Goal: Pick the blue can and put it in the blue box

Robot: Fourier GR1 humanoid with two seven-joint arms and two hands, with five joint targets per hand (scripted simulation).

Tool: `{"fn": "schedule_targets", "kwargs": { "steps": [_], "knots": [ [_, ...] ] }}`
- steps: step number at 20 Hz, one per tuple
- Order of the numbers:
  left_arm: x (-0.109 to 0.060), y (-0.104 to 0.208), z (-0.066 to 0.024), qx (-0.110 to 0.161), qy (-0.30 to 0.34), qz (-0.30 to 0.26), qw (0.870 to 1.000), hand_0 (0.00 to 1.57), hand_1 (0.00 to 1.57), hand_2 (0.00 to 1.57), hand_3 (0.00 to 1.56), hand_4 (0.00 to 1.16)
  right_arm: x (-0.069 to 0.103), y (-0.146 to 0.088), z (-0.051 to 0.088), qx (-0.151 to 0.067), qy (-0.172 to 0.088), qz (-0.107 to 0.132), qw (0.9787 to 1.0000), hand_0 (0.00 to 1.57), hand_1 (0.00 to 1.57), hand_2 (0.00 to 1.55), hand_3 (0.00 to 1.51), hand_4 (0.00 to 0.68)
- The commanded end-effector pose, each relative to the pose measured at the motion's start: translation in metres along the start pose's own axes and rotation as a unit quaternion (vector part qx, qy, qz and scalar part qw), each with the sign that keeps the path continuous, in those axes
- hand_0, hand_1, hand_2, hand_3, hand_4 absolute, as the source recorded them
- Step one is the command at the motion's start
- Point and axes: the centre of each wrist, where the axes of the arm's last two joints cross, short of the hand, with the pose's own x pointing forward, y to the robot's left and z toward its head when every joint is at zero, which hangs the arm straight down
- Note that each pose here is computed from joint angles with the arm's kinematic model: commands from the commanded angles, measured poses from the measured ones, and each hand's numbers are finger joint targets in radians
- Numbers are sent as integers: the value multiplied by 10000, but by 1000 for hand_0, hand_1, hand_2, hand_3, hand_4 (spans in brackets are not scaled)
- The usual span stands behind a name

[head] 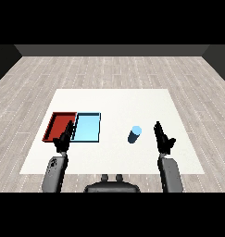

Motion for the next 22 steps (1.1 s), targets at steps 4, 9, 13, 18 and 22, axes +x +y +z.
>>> {"fn": "schedule_targets", "kwargs": {
  "steps": [4,9,13,18,22],
  "knots": [
    [-90,-74,17,-101,215,4,9997,0,0,0,0,0,3,-308,-145,242,-35,126,9996,0,0,0,0,0],
    [184,-191,-84,103,-1868,824,9789,0,0,0,0,0,168,-130,-211,788,-1426,-986,9817,0,0,0,0,0],
    [99,-102,-61,34,-1988,977,9752,0,0,0,0,0,132,-384,-381,998,-1530,-1138,9766,0,0,0,0,0],
    [-120,16,186,132,-1966,939,9759,0,0,0,0,0,-115,-373,-388,952,-1429,-989,9802,0,0,0,0,0],
    [33,-182,-25,-20,-1837,1143,9763,0,0,0,0,0,36,-390,-285,944,-1457,-1072,9790,0,0,0,0,0]
  ]
}}
